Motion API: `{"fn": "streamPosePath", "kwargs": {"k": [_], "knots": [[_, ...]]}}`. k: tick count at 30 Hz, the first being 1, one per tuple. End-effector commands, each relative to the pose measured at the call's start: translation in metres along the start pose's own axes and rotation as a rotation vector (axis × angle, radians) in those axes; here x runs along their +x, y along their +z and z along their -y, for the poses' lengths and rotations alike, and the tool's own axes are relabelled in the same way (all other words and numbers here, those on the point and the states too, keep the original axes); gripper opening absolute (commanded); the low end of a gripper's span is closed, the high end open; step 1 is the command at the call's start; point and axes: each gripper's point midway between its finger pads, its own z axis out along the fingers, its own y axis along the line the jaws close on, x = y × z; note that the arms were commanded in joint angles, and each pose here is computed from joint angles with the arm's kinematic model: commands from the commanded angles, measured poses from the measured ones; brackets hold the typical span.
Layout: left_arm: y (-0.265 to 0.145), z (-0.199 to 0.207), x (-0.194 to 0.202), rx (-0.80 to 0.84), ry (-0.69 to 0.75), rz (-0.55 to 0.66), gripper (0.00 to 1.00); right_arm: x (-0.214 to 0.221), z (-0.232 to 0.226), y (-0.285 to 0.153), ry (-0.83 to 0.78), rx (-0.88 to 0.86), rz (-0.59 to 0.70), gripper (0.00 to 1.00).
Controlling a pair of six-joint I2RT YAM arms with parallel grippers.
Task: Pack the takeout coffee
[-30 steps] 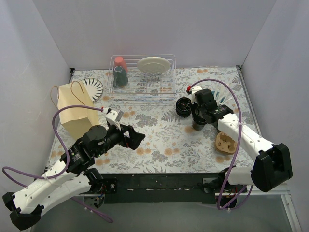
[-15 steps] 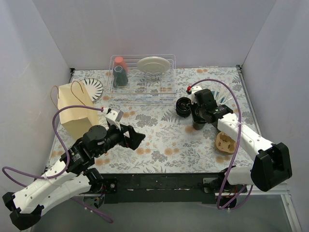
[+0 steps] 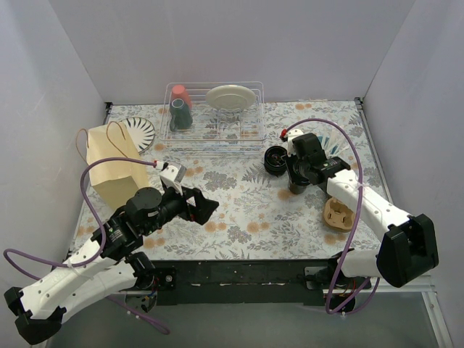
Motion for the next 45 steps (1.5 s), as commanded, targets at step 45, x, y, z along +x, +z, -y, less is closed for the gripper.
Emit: {"fn": "streamPosePath", "kwargs": {"k": [45], "knots": [[-0.004,0.004,-0.003,0.028,0.015,0.020,0.98,-0.048,0.004,-0.066,-0.069,0.147,0.085,0.01]]}}
